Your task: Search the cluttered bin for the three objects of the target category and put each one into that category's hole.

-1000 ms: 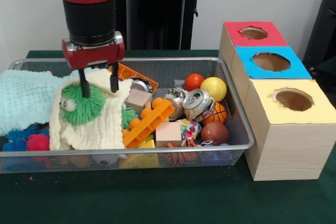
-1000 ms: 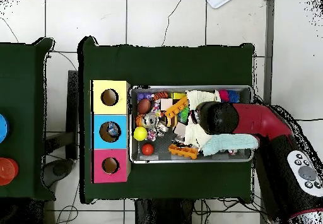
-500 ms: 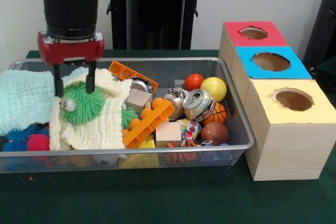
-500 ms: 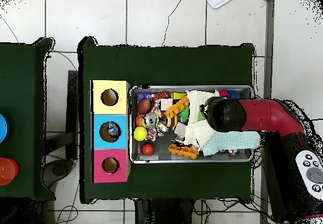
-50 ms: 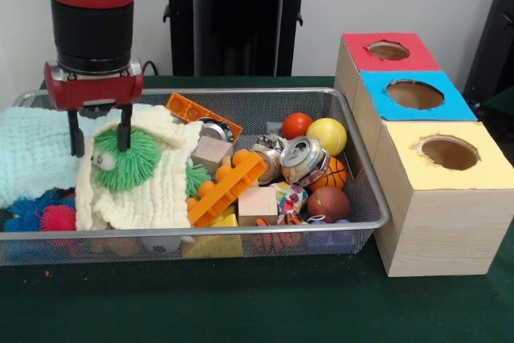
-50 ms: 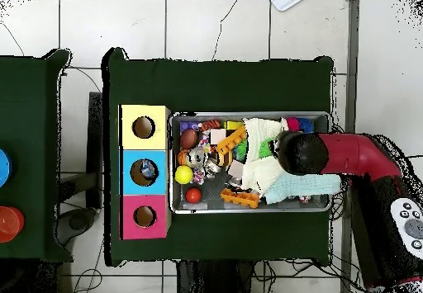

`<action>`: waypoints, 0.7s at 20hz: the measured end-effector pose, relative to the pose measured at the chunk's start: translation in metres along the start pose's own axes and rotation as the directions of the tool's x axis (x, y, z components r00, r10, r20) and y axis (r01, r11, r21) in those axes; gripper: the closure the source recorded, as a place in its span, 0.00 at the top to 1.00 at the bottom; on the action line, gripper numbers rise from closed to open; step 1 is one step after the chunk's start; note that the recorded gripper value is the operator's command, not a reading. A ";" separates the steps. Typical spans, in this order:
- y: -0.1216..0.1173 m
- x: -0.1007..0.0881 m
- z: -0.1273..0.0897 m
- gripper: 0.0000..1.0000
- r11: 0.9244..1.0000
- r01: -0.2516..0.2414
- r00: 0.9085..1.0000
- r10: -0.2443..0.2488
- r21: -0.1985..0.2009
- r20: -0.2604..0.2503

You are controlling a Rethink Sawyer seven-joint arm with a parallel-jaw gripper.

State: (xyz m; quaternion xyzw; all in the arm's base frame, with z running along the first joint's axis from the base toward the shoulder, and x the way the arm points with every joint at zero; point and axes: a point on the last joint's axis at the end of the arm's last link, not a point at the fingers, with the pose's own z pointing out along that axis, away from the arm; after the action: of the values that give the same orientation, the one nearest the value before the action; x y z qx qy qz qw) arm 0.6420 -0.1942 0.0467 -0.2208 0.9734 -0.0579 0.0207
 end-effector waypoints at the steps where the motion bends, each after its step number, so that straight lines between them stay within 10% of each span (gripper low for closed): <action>1: 0.002 0.005 0.006 1.00 1.000 0.011 1.000 -0.011 0.001 -0.011; 14: 0.001 0.035 0.060 1.00 0.989 0.125 0.992 -0.124 0.080 -0.019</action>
State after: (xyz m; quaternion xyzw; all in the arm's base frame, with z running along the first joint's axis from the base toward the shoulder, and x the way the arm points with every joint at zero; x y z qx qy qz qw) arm 0.6138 -0.2144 -0.0138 -0.2798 0.9546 -0.1000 0.0193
